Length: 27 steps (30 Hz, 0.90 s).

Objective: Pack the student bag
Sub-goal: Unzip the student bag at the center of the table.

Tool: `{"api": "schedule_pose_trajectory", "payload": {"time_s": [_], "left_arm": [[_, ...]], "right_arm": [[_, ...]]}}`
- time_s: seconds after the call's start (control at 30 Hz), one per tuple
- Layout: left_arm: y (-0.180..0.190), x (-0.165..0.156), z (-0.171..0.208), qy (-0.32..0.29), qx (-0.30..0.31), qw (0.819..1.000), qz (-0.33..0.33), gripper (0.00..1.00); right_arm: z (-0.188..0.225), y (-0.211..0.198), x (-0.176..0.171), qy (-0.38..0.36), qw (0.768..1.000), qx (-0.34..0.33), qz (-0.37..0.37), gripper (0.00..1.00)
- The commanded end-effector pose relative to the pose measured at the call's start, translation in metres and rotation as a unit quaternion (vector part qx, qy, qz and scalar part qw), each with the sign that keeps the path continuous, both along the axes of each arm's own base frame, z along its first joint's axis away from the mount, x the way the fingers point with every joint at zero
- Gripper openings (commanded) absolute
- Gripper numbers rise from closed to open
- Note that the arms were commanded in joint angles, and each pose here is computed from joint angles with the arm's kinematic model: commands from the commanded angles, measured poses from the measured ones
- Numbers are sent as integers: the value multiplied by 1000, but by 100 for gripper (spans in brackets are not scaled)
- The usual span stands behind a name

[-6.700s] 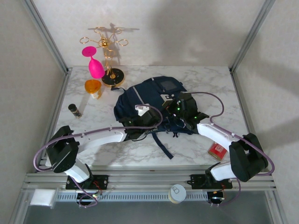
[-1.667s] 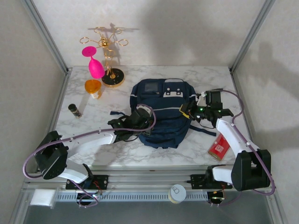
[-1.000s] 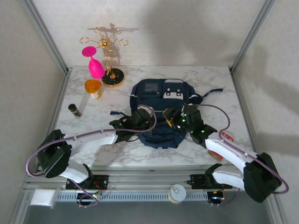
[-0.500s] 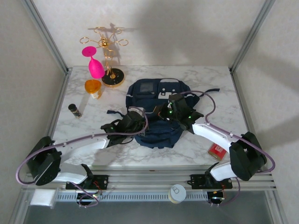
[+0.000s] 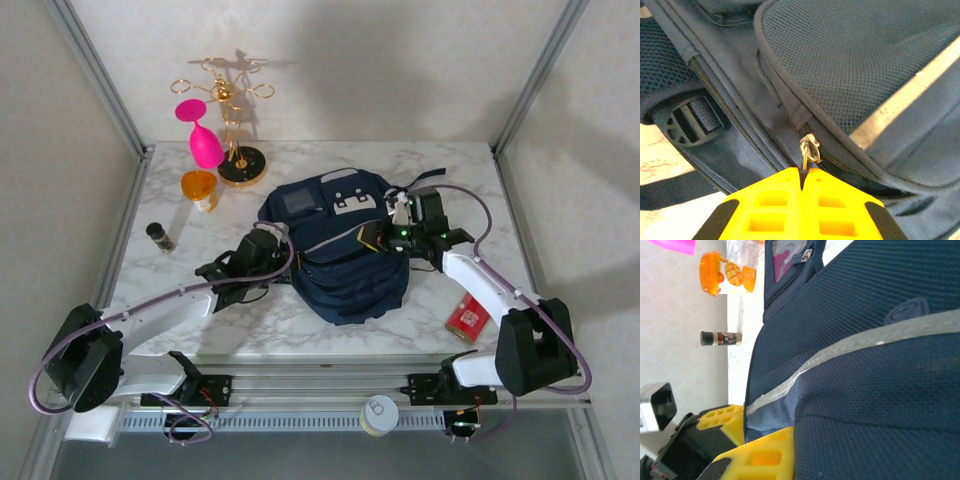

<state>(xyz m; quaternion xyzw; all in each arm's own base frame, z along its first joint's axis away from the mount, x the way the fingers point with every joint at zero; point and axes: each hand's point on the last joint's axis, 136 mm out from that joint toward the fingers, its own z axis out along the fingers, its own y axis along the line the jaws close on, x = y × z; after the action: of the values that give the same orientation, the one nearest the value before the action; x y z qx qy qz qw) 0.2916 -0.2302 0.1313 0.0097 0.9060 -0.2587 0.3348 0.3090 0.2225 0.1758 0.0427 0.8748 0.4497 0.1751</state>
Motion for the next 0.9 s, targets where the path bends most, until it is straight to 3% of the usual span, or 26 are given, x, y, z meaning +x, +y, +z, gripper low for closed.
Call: {"api": "schedule_pose_trajectory", "payload": {"time_s": [0.0, 0.27, 0.43, 0.5, 0.57, 0.63, 0.67, 0.73, 0.87], "left_arm": [[25, 14, -12, 1, 50, 998, 33, 0], [-4, 50, -3, -11, 36, 999, 12, 0], [-2, 80, 4, -18, 47, 998, 30, 0], [-1, 82, 0, -11, 52, 998, 31, 0], [3, 77, -2, -7, 55, 998, 33, 0], [5, 66, -2, -1, 54, 998, 28, 21], [5, 61, -1, 2, 47, 998, 28, 26], [0, 47, 6, 0, 15, 1000, 21, 35], [-8, 19, 17, -8, -13, 1000, 20, 46]], "right_arm": [[14, 1, 21, -46, 999, 19, -7, 0], [20, 19, 41, -61, 996, 51, -45, 0], [24, 21, 56, -75, 993, 53, -74, 1], [21, 17, 58, -72, 994, 34, -79, 12], [14, 9, 56, -65, 994, 5, -87, 30], [5, -1, 48, -50, 994, -23, -91, 47], [1, -6, 44, -45, 994, -36, -92, 54], [-13, -26, 33, -29, 991, -83, -105, 67], [-24, -65, 7, -15, 981, -133, -144, 80]]}}
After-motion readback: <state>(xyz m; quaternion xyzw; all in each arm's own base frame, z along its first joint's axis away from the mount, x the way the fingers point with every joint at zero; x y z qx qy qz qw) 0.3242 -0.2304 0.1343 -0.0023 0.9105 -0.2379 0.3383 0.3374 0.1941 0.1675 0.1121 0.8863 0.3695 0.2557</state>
